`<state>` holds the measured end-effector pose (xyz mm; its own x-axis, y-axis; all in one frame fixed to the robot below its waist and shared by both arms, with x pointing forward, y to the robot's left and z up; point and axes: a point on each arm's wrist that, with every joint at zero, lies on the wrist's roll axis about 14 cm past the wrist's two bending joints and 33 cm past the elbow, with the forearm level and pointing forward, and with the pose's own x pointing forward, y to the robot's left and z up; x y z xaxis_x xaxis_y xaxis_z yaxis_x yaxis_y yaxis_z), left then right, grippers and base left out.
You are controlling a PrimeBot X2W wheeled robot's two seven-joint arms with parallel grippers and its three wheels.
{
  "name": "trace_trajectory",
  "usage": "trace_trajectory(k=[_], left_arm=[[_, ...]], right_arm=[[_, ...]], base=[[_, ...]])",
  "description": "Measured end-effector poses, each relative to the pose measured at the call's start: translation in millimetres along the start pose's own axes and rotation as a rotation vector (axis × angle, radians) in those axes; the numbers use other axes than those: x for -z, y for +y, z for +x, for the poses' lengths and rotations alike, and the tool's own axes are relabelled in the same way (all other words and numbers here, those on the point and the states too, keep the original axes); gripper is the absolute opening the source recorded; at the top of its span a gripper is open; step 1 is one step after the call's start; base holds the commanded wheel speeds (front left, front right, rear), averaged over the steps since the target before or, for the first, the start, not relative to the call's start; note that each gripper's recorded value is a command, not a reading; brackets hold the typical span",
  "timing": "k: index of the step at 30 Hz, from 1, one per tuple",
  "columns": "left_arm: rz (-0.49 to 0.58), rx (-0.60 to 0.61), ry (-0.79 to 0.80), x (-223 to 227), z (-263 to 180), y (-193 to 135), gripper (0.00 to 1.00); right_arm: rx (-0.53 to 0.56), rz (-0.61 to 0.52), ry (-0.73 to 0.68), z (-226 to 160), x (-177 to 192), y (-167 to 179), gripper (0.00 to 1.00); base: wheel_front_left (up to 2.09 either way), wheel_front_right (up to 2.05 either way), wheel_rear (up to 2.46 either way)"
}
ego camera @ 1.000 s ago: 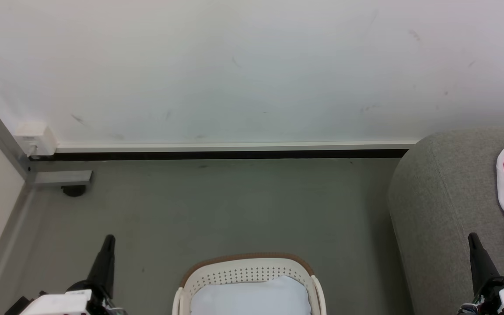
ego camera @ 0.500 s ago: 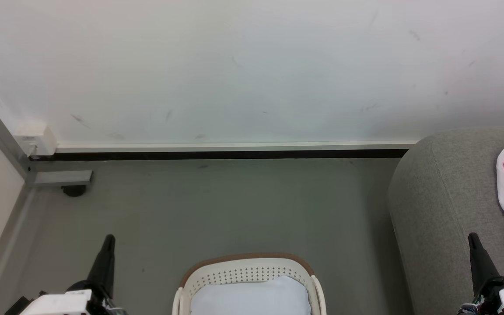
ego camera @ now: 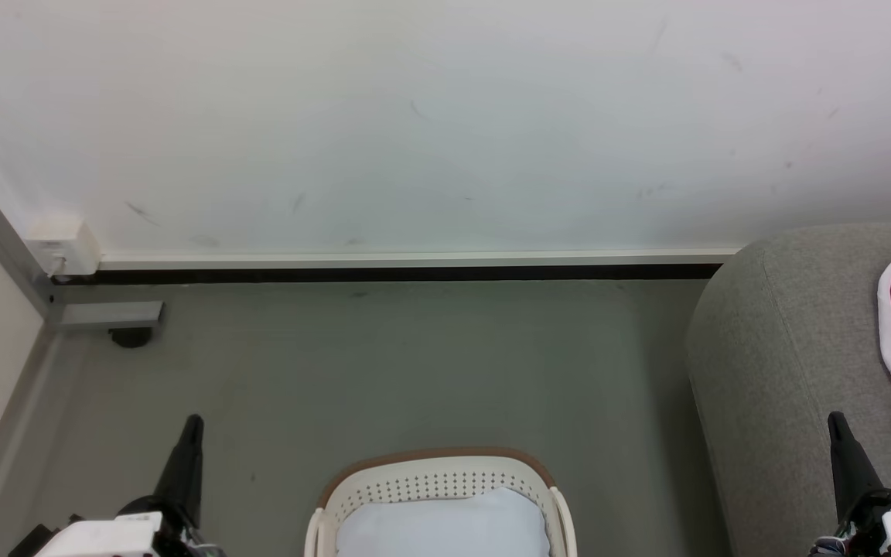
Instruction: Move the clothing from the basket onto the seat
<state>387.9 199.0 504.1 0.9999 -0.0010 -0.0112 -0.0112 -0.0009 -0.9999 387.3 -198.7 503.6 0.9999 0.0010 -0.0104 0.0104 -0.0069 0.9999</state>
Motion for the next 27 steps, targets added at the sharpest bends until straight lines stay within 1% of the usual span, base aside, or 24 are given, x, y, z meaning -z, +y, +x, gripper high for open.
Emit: trace_trajectory(k=[27], left_arm=[[0.0,0.0,0.0,0.0,0.0,0.0,0.0]], right_arm=[[0.0,0.0,0.0,0.0,0.0,0.1,0.0]], base=[[0.0,0.0,0.0]])
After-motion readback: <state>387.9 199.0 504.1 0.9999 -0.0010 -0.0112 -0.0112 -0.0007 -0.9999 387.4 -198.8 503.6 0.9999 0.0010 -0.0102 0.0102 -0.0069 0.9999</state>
